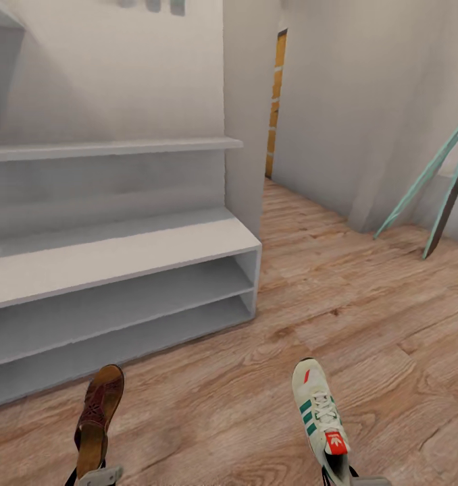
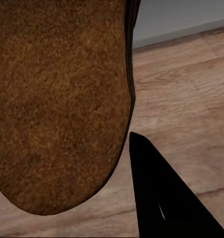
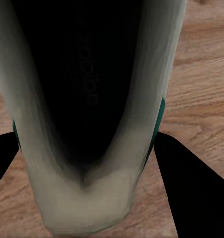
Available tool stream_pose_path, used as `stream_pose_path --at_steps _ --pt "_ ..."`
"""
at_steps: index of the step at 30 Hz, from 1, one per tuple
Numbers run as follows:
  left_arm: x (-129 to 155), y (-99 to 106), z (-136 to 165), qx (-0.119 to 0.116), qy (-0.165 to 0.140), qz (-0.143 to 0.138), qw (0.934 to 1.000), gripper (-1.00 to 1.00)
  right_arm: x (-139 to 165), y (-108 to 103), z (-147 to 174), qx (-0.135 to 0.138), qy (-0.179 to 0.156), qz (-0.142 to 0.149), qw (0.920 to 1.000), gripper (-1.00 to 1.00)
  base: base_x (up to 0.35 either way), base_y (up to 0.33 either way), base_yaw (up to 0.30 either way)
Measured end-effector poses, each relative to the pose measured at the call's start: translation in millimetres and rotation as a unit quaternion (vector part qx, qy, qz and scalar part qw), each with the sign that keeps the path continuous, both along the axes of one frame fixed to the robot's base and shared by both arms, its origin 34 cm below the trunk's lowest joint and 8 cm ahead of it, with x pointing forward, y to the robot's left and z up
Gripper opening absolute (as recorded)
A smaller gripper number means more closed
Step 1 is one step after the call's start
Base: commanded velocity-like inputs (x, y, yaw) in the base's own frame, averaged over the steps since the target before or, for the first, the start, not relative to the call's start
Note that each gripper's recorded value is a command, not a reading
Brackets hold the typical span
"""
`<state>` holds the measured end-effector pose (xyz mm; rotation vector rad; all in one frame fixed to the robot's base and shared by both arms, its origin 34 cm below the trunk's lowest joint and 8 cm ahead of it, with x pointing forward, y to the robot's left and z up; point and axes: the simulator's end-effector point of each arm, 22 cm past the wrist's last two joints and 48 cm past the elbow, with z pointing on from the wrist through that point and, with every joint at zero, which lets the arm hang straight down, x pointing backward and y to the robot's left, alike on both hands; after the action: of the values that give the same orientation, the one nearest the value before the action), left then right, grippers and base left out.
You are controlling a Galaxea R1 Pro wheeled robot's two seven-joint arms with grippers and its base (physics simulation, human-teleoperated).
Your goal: Pick up the two gym shoes and the two sandals from the corridor floor and place them onto the hallstand (shoe rack) in the corridor, making sure they are on the rack and not on the floor. Arrange them so the two gym shoes are next to each other and the two sandals are next to each other.
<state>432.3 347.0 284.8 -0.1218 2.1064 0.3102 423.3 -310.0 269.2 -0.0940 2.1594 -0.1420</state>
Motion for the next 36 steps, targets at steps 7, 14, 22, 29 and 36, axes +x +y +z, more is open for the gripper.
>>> stream_pose_path --at_steps 7,14,22,29,36 --pt "0.4 1.0 0.5 0.000 -0.001 0.001 1.0000 -1.00 0.0 -0.8 0.1 0.000 0.000 -0.002 1.0000 -1.00 -0.017 -0.006 0.279" --pt "0.6 1.0 0.7 0.000 -0.002 0.001 1.0000 -1.00 0.1 -0.8 0.0 0.000 0.000 -0.002 1.0000 -1.00 -0.203 -0.086 0.280" --pt "0.4 1.4 0.8 0.000 -0.001 0.001 1.0000 -1.00 0.0 -0.6 0.1 0.000 0.000 -0.001 1.0000 -1.00 -0.070 -0.035 0.279" --pt "0.3 1.4 0.7 0.001 -0.002 0.001 1.0000 -1.00 0.0 -0.4 0.0 0.000 0.000 -0.001 1.0000 -1.00 -0.003 -0.001 0.279" --pt "0.3 1.3 0.7 0.000 -0.002 0.000 1.0000 -1.00 -0.1 -0.4 -0.1 0.000 0.000 -0.001 1.0000 -1.00 -0.050 0.110 0.251"
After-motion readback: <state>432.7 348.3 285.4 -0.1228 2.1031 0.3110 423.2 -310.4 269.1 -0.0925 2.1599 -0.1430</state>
